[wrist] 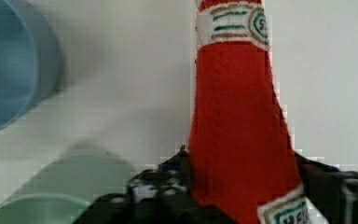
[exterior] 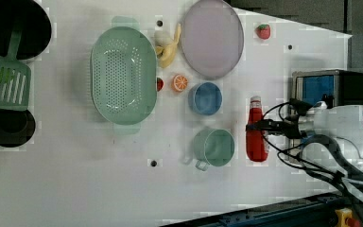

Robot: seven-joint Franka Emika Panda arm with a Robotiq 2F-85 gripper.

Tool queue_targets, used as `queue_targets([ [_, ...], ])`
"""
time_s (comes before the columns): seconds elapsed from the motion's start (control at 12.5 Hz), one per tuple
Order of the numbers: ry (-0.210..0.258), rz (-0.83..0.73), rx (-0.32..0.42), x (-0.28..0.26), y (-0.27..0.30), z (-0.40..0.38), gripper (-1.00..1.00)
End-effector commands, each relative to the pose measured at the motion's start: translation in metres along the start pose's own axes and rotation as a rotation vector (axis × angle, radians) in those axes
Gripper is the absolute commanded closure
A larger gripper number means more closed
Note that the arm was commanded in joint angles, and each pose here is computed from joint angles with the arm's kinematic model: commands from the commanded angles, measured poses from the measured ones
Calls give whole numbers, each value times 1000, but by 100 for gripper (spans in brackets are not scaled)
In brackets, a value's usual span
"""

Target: Pick ketchup from plate and place it on table.

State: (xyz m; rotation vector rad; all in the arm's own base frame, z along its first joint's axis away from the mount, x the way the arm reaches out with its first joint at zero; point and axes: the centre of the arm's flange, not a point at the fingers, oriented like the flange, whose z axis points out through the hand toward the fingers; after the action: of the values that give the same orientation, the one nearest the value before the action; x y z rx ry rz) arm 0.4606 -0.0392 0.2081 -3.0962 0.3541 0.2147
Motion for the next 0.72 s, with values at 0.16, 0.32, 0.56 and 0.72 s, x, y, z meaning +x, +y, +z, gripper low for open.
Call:
queue_targets([
  [0.16, 108, 48, 22, 15, -1, -6, -100],
  [0.32, 138, 97, 28, 19, -4, -27, -100],
  [0.56, 202, 229, 46, 18, -9, -96, -100],
  [0.72, 265, 348, 71, 13, -14, -162, -100],
])
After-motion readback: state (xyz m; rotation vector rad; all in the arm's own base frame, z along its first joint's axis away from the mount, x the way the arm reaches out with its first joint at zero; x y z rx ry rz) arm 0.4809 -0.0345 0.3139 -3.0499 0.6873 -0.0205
